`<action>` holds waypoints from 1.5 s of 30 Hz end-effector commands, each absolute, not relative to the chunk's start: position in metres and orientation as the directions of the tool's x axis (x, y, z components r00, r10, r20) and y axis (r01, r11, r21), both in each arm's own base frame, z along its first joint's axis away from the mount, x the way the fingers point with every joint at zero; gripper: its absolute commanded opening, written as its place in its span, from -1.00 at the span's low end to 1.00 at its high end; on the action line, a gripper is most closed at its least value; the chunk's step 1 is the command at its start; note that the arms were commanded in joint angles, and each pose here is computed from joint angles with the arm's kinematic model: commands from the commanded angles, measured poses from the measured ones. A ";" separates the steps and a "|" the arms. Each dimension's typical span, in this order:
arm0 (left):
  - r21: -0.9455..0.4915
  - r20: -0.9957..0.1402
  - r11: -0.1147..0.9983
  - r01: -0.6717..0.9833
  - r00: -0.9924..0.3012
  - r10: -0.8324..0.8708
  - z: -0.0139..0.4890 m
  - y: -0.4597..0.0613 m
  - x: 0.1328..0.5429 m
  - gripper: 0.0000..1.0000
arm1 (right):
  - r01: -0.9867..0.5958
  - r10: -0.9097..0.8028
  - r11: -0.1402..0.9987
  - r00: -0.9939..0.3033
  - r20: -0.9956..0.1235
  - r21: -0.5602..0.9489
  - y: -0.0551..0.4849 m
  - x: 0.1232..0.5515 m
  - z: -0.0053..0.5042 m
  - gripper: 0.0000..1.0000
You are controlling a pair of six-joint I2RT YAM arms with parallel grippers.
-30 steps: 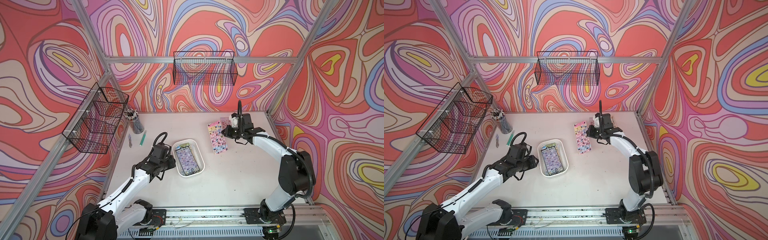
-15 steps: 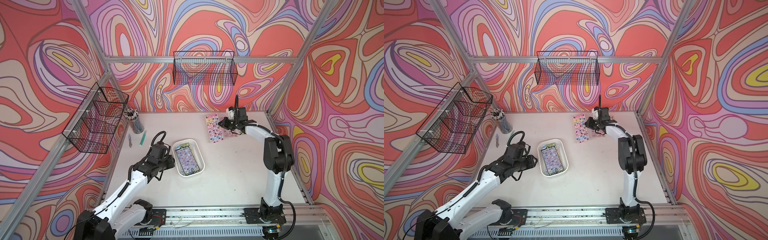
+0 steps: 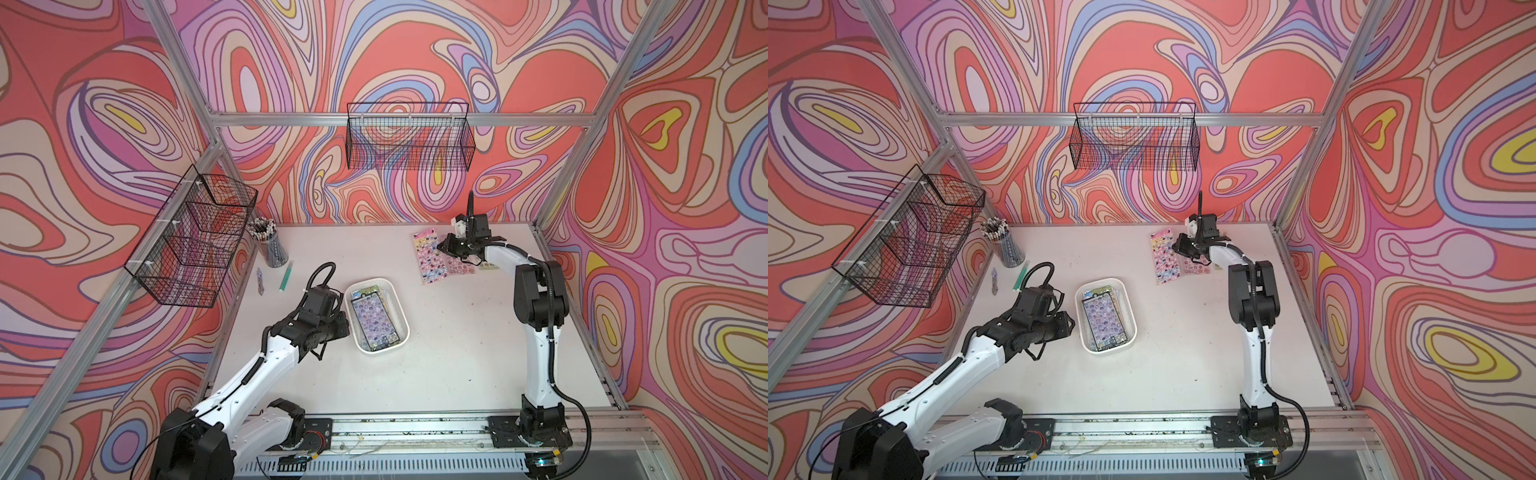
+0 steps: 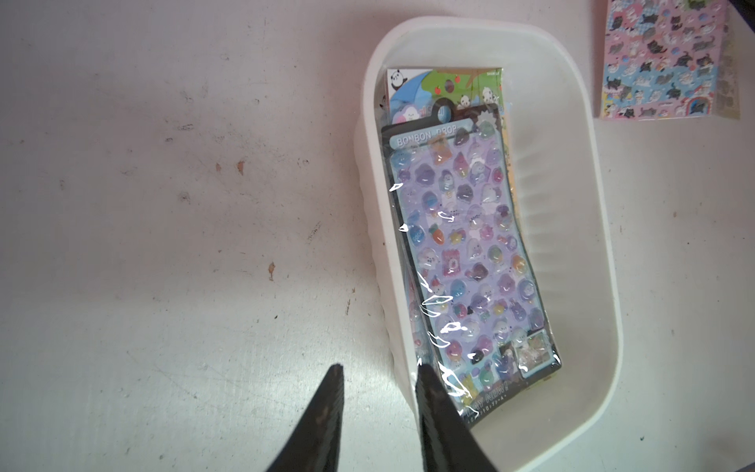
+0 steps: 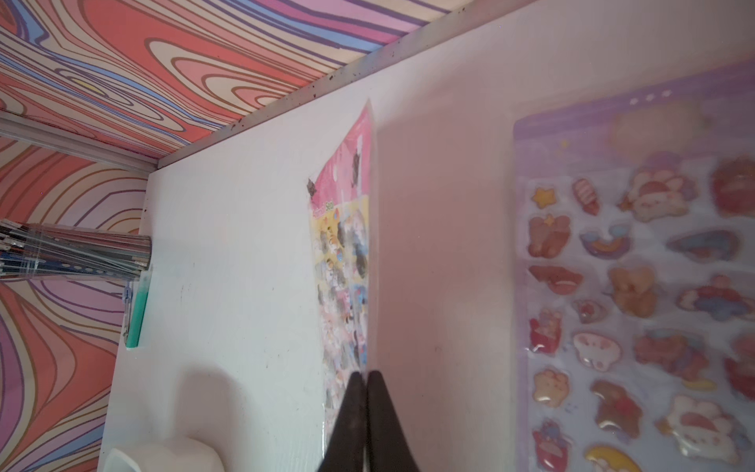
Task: Take the stickers out of the storage box
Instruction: Place the sticker at the center of the board.
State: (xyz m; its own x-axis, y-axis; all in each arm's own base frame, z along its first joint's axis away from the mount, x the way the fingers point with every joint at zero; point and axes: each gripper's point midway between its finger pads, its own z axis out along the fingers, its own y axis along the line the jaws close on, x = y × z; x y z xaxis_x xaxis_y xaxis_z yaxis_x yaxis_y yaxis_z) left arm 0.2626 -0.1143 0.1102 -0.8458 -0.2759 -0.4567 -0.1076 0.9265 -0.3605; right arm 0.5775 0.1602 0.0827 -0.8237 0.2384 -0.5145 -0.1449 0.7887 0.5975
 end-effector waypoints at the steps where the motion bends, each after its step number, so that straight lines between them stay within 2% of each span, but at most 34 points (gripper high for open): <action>1: -0.333 -0.471 0.937 -0.107 -0.842 -0.263 0.116 -0.111 0.266 -0.31 | -0.137 0.228 0.803 -0.828 -0.512 0.580 0.154 0.583 0.070 -1.00; 13: -0.332 -0.457 0.936 -0.116 -0.848 -0.267 0.110 -0.113 0.269 -0.31 | -0.106 0.244 0.802 -0.840 -0.484 0.588 0.139 0.593 0.044 -1.00; 40: -0.331 -0.462 0.936 -0.115 -0.846 -0.267 0.110 -0.113 0.270 -0.31 | -0.085 0.305 0.765 -0.825 -0.475 0.638 0.140 0.610 0.041 -0.97; 45: -0.326 -0.467 0.938 -0.115 -0.843 -0.265 0.110 -0.112 0.270 -0.31 | -0.090 0.298 0.767 -0.827 -0.477 0.635 0.141 0.613 0.042 -0.89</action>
State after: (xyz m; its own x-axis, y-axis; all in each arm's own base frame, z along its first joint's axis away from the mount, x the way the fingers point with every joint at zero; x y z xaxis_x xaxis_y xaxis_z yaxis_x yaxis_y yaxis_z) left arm 0.2655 -0.1122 0.1021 -0.8543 -0.2727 -0.4425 -0.1258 0.9344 -0.3332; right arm 0.6072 0.1407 0.0459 -0.8278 0.3006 -0.4736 -0.0810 0.7714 0.6312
